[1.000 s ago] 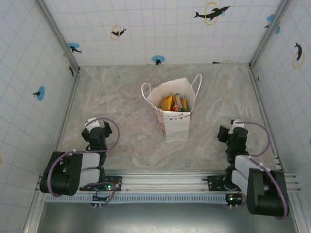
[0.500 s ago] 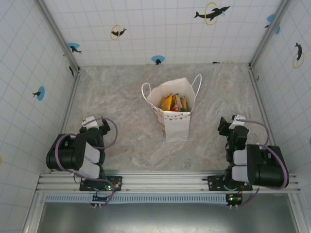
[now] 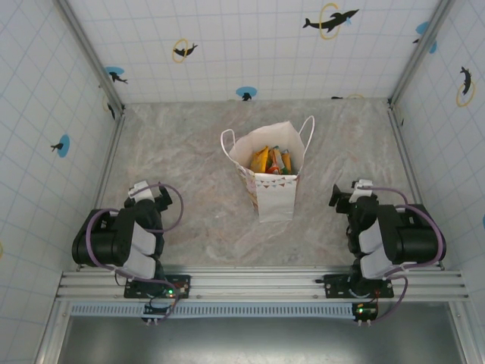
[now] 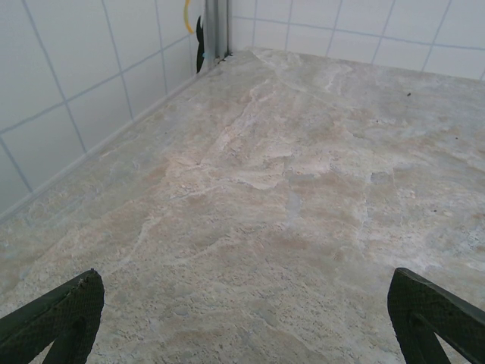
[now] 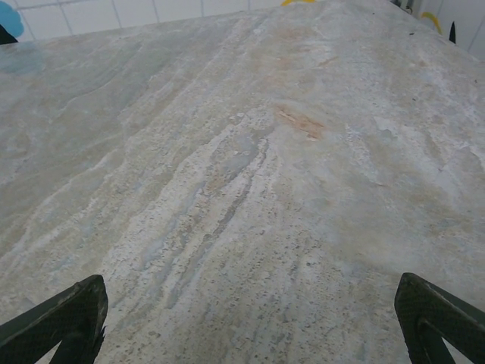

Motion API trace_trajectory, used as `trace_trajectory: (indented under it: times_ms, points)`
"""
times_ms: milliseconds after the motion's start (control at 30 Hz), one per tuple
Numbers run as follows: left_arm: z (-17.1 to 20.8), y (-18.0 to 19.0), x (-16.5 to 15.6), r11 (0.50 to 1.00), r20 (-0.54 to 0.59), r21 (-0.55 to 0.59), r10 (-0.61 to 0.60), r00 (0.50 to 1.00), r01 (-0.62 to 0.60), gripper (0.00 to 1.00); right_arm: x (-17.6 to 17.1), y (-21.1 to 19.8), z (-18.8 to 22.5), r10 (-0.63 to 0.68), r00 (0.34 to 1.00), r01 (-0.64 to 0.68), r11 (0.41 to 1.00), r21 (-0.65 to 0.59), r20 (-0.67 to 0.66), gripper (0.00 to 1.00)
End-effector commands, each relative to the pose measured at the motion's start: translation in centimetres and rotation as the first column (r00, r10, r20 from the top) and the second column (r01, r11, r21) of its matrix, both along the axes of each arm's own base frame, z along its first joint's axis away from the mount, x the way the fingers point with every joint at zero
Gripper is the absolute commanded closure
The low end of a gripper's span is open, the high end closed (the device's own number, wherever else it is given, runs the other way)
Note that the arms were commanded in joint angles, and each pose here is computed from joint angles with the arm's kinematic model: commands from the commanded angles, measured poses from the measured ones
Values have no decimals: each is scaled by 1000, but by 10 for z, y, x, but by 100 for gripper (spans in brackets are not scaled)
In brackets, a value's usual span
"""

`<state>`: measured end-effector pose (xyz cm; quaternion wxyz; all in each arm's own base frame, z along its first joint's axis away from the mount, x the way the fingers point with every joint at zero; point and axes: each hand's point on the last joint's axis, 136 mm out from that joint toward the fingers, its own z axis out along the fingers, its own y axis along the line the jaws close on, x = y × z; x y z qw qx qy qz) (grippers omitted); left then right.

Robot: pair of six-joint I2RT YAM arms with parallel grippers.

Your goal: Place the snacks into the paper bag

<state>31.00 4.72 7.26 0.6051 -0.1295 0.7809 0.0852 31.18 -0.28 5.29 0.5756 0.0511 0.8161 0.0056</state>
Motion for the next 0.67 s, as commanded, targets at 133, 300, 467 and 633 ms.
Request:
trace_trajectory:
  times_ms: [133, 300, 467, 633]
  points:
    - [-6, 3, -9, 1000, -19, -8, 17, 1000, -17, 2, -3, -7, 0, -31, 1000, 31, 999, -32, -1, 0]
    - [-7, 3, -9, 1000, -20, -8, 16, 1000, -16, 2, -4, -6, 0, -22, 1000, 22, 1000, -10, 4, 0]
    - [-8, 2, -8, 1000, -23, -10, 10, 1000, -10, 2, -4, -6, 1, -13, 1000, 13, 1000, 7, 9, 0]
    - [-7, 2, -9, 1000, -20, -7, 8, 1000, -8, 2, -5, -6, 1, -13, 1000, 13, 1000, 10, 9, 1]
